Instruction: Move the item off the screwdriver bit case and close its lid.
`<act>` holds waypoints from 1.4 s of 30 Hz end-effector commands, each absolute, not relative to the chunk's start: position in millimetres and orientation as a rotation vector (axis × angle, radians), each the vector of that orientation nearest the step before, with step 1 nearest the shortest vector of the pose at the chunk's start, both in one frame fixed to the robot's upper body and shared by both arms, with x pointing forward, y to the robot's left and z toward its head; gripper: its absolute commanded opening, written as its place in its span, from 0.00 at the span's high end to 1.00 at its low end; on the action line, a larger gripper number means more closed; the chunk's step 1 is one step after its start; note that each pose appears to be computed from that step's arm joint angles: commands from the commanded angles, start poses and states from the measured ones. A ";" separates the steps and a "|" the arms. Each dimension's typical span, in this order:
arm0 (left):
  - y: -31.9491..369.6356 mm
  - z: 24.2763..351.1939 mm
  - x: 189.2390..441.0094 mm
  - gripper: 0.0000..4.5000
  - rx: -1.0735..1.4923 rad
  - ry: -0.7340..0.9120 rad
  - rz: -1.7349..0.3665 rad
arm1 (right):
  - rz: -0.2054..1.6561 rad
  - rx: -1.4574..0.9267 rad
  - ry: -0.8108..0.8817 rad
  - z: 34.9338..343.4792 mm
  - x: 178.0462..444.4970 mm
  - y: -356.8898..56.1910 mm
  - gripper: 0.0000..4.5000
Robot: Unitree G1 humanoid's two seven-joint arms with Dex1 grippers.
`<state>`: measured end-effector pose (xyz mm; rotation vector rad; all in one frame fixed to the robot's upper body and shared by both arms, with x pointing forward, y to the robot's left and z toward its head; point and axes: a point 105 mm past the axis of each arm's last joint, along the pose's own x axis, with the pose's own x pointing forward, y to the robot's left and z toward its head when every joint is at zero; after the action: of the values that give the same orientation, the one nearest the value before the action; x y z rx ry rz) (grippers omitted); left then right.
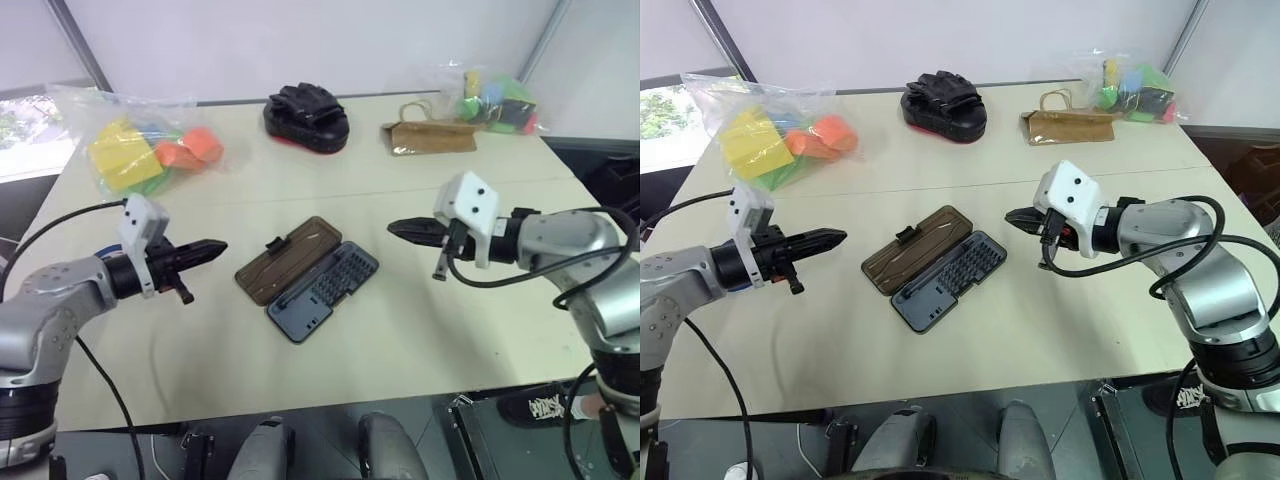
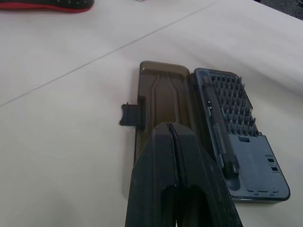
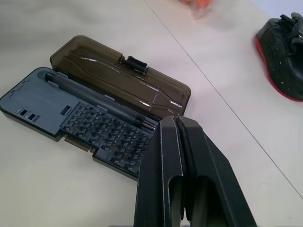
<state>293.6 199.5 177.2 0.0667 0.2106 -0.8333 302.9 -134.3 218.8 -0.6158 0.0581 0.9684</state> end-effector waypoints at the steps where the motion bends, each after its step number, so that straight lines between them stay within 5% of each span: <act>1: 195.6 181.7 288.4 1.00 0.105 0.194 -0.869 | 0.962 -0.641 -0.001 231.0 301.9 -131.2 0.99; 7: 198.4 167.3 290.6 1.00 0.136 0.250 -0.847 | 0.961 -0.634 -0.005 229.8 301.7 -128.7 0.99; 9: 196.8 164.3 288.4 0.89 0.114 0.262 -0.862 | 0.959 -0.631 -0.007 229.6 301.6 -128.2 1.00; 17: 197.3 154.7 290.7 0.02 0.175 0.267 -0.836 | 0.956 -0.627 -0.009 229.0 301.3 -127.3 1.00; 24: 209.7 137.4 320.1 0.01 0.209 0.275 -0.603 | 0.950 -0.627 -0.014 228.8 301.4 -126.7 1.00; 42: 176.4 106.0 340.1 0.01 0.249 0.339 -0.571 | 0.904 -0.624 -0.032 229.2 298.9 -126.4 1.00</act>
<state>335.6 176.8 97.7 0.2218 0.3728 -0.5861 303.2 -128.8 218.5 -0.6051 0.0189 0.9132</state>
